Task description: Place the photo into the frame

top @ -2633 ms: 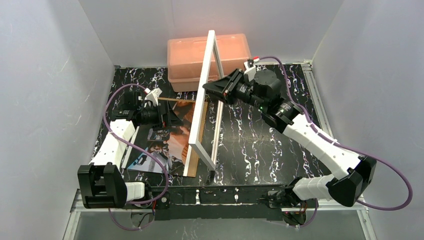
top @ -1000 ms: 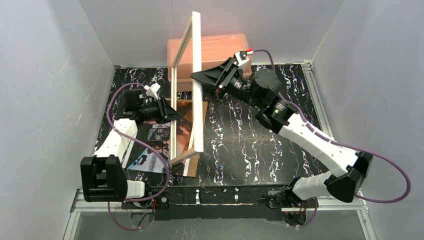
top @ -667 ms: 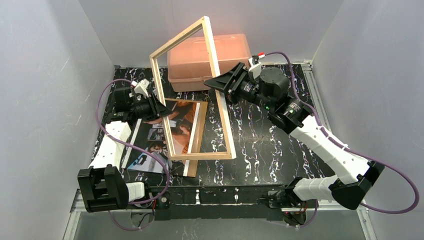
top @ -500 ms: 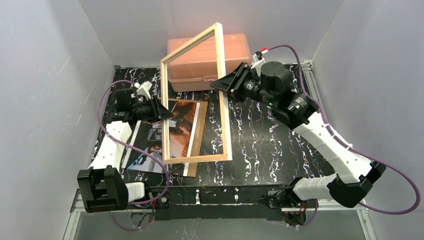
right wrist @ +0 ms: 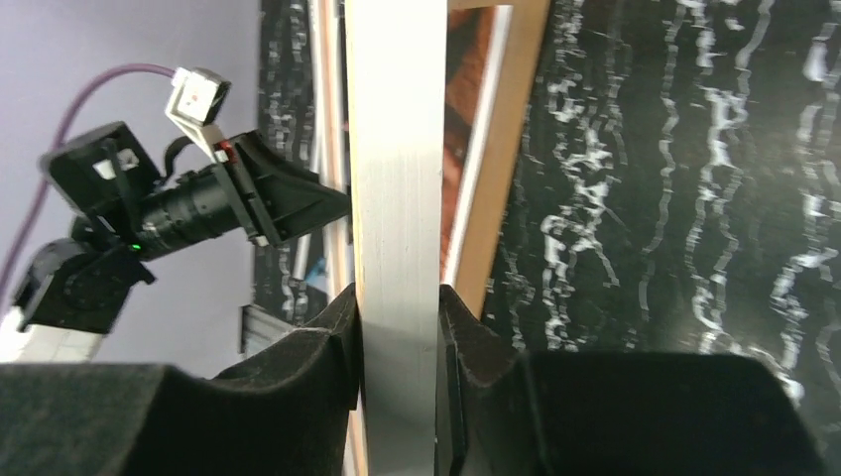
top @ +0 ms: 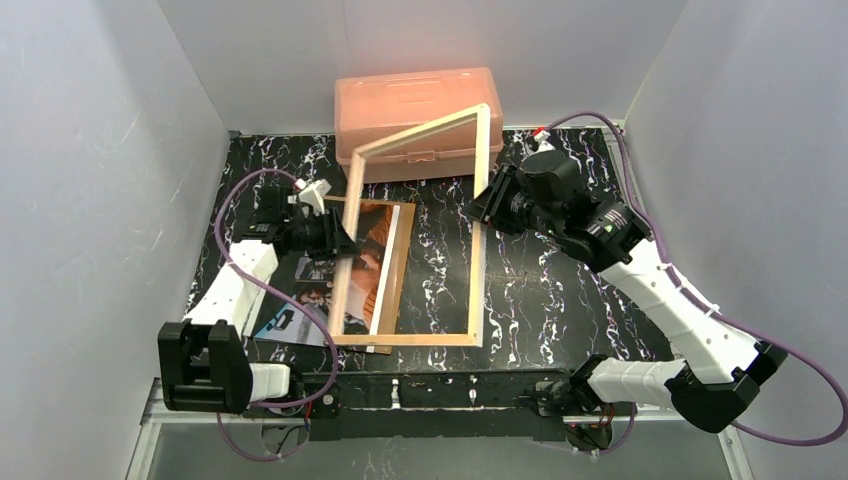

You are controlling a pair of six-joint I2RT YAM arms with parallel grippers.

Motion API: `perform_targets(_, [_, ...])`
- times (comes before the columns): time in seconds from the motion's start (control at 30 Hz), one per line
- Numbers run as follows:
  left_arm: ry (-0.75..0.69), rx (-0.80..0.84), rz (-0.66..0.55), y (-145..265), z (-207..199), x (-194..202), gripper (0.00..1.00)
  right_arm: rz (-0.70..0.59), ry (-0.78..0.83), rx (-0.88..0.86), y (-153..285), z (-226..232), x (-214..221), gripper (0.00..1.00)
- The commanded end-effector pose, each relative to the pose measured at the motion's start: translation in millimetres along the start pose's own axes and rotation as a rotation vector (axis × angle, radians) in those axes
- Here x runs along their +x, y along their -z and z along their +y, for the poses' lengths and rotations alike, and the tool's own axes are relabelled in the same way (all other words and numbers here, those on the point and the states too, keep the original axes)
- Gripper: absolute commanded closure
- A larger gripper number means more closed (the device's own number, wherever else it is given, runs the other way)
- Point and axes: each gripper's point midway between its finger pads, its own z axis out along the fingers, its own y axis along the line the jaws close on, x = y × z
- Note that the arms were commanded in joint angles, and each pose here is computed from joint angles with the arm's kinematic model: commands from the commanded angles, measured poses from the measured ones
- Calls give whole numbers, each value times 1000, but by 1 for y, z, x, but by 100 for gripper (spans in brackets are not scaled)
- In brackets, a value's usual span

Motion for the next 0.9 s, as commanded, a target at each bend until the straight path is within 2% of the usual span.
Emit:
perform_targets(0.0, [-50,56,107,-18,-14,20,59,-39,72,167,8,-50,-3,99])
perform_targets(0.13, [-83,46,175,-35,-10,32,51,-62,42,201,14,-70,-5,99])
perform_targets(0.33, [-80,31,216,-45,-5,31,49,-72,19,220,17,-88,-4,99])
perform_targets(0.47, [-120,17,211,-39,-6,27,49,-66,72,246,15,-96,-10,99])
perform_targets(0.7, [-176,-15,274,-18,-9,29,48,-102,198,407,7,-141,-18,99])
perform_targets(0.73, [-193,-16,278,-15,-9,29,48,-109,213,424,6,-147,-19,98])
perform_targets(0.87, [-215,-20,263,0,-12,23,46,-113,254,493,3,-169,-15,84])
